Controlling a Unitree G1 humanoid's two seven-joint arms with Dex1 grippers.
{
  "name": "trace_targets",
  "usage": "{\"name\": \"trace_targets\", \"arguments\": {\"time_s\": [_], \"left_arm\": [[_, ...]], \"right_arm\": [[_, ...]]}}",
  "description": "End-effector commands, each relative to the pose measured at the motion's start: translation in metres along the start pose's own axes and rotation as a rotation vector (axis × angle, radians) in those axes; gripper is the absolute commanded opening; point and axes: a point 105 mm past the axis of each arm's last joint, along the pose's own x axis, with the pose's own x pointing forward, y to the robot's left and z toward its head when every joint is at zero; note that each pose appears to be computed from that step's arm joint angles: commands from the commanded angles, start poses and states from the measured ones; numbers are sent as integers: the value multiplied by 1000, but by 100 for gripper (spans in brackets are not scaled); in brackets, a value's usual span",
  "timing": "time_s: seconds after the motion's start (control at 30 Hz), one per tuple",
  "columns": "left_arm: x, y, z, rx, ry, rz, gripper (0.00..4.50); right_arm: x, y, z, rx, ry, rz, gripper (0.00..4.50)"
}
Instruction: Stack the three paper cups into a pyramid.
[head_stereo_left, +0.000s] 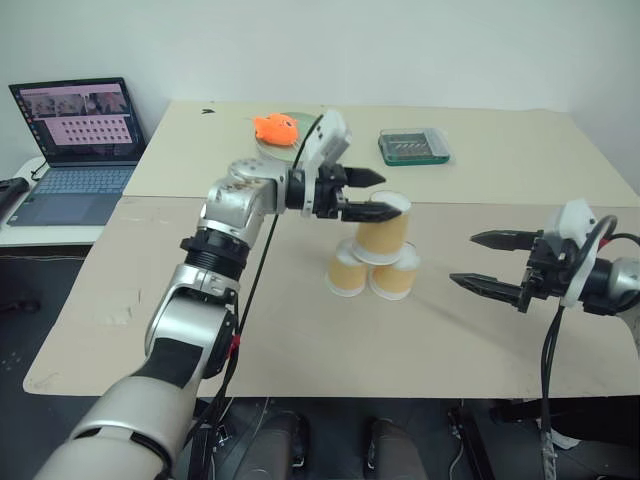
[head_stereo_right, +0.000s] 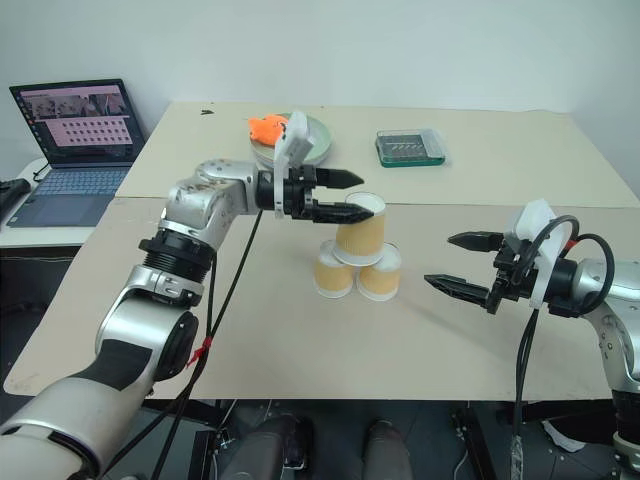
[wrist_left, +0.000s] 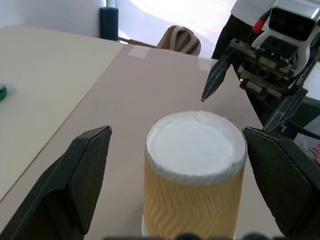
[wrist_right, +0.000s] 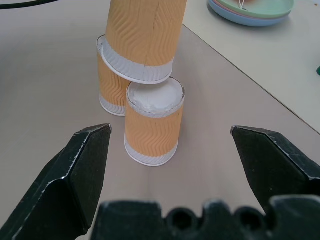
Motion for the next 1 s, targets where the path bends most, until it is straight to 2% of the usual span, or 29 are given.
{"name": "trace_targets", "arguments": {"time_s": [0.03,0.43,0.6,0.73,0.83,0.97,1.0], "left_arm": [[-1,-5,25,70,-43,-16,446],[-3,-6,30,80,-60,-8,446],[-15,0,50,109,-132,56,446],[-44,-3,90,118,-268,121,446],[-89,4,119,98,-415,295,446],[-135,28,110,85,-456,610,446],[-161,42,91,79,-439,801,446]], "right_arm": [[-2,-4,14,-40,-46,-8,450],[0,-5,14,-44,-48,-4,450],[1,-5,14,-46,-48,-1,450],[1,-5,14,-46,-45,-1,450],[0,-8,14,-51,-45,-17,450],[-3,-19,14,-58,-47,-100,450],[-5,-37,11,-72,-26,-231,450]]}}
